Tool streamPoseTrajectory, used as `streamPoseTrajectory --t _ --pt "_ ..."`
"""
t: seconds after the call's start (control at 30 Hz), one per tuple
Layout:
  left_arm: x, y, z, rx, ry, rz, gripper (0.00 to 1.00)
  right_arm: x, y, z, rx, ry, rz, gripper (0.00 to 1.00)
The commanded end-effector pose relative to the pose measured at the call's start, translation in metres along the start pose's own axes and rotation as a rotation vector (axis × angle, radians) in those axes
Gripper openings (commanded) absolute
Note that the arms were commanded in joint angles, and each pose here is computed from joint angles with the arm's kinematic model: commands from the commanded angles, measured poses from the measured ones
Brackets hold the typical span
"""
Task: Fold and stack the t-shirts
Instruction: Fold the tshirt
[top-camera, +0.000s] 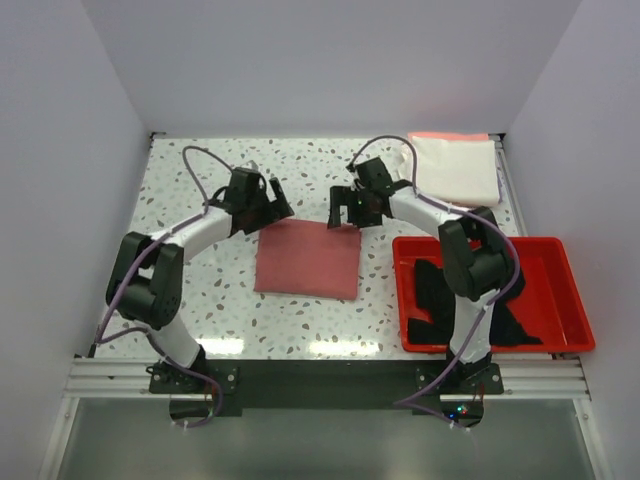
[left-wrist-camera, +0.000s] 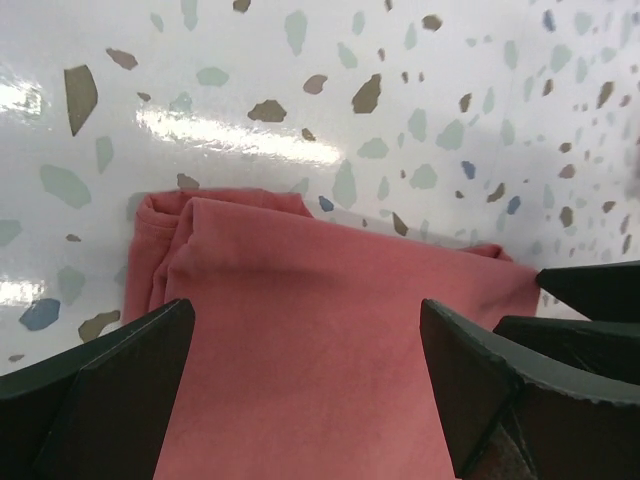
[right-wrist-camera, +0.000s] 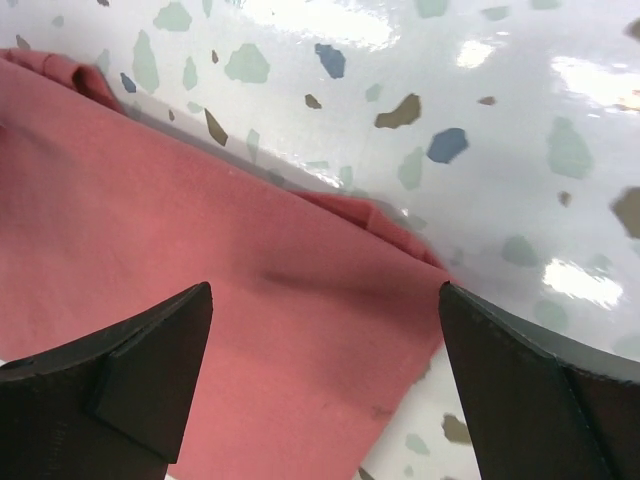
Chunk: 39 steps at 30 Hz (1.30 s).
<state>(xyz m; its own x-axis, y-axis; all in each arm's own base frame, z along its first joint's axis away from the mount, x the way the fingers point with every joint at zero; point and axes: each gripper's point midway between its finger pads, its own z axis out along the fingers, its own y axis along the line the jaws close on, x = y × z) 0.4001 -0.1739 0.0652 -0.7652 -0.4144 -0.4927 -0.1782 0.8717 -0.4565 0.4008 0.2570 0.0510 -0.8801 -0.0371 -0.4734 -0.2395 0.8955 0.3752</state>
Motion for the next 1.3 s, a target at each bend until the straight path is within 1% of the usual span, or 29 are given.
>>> streamPoseTrajectory --t 0.0,0.07,0.1,0.13,0.17,0.2,0.23,0.27,0.3,0.33,0.37,0.4,0.43,0.47,0.53,0.57,0.63,0.67,0.73,0.9,0.97,1.1,1.23,1.27 --pt "-0.041 -0.024 -0.045 0.058 -0.144 0.005 1.0 -0.049 0.011 -0.062 0.062 -0.188 -0.062 0.99" --pt "-0.041 -0.028 -0.059 0.073 -0.156 0.005 1.0 -0.055 0.013 -0.081 0.093 -0.246 -0.064 0.99" --pt "-0.042 -0.029 -0.073 0.09 -0.18 0.001 1.0 -0.053 0.014 -0.095 0.095 -0.271 -0.065 0.99" --pt "-0.044 -0.026 -0.08 0.083 -0.204 -0.004 1.0 -0.05 0.015 -0.103 0.101 -0.284 -0.063 0.99" --pt "-0.048 -0.029 -0.098 0.099 -0.237 -0.008 1.0 -0.039 0.011 -0.104 0.106 -0.27 -0.041 0.99" --pt "-0.044 -0.02 -0.102 0.076 -0.247 -0.012 1.0 -0.039 0.014 -0.117 0.092 -0.296 -0.032 0.99" --pt "-0.04 -0.014 -0.109 0.057 -0.25 -0.025 1.0 -0.033 0.016 -0.12 0.078 -0.296 -0.012 0.99" --pt "-0.044 -0.015 -0.126 0.071 -0.286 -0.03 1.0 -0.017 0.012 -0.116 0.077 -0.265 -0.001 0.99" --pt "-0.044 -0.008 -0.133 0.047 -0.309 -0.036 1.0 -0.012 0.013 -0.119 0.066 -0.264 0.005 0.99" --pt "-0.035 0.003 -0.136 0.012 -0.295 -0.052 1.0 -0.008 0.019 -0.126 0.044 -0.279 0.003 0.99" --pt "-0.036 0.006 -0.15 0.012 -0.326 -0.068 1.0 0.006 0.017 -0.122 0.051 -0.258 0.005 0.99" --pt "-0.035 0.015 -0.155 -0.017 -0.346 -0.084 1.0 0.012 0.017 -0.123 0.062 -0.258 0.004 0.99" --pt "-0.024 0.028 -0.156 -0.058 -0.325 -0.106 1.0 0.022 0.028 -0.124 0.05 -0.247 -0.017 0.99" --pt "-0.021 0.031 -0.166 -0.057 -0.34 -0.122 1.0 0.031 0.022 -0.12 0.091 -0.236 -0.023 0.99" --pt "-0.004 0.046 -0.17 -0.093 -0.309 -0.156 1.0 0.046 0.025 -0.116 0.118 -0.213 -0.035 0.99" --pt "-0.002 0.047 -0.179 -0.076 -0.325 -0.164 1.0 0.054 0.017 -0.111 0.153 -0.206 -0.026 0.99" --pt "0.01 0.062 -0.18 -0.111 -0.32 -0.181 1.0 0.062 0.013 -0.104 0.169 -0.201 0.001 0.99" --pt "0.011 0.065 -0.187 -0.11 -0.34 -0.191 1.0 0.07 0.007 -0.097 0.188 -0.178 0.006 0.99" --pt "0.021 0.077 -0.188 -0.15 -0.33 -0.201 1.0 0.072 0.001 -0.09 0.222 -0.176 0.014 0.99" --pt "0.029 0.077 -0.193 -0.136 -0.299 -0.193 1.0 0.076 -0.003 -0.062 0.245 -0.117 0.014 0.99" --pt "0.03 0.078 -0.194 -0.144 -0.295 -0.19 1.0 0.076 0.003 -0.057 0.219 -0.106 0.015 0.99" --pt "0.03 0.077 -0.192 -0.142 -0.292 -0.187 1.0 0.081 0.0 -0.044 0.228 -0.081 0.003 0.99" --pt "0.031 0.078 -0.189 -0.148 -0.282 -0.181 1.0 0.087 0.0 -0.031 0.214 -0.055 0.005 0.94" --pt "0.031 0.077 -0.188 -0.147 -0.28 -0.182 1.0 0.091 -0.001 -0.027 0.215 -0.043 0.005 0.91"
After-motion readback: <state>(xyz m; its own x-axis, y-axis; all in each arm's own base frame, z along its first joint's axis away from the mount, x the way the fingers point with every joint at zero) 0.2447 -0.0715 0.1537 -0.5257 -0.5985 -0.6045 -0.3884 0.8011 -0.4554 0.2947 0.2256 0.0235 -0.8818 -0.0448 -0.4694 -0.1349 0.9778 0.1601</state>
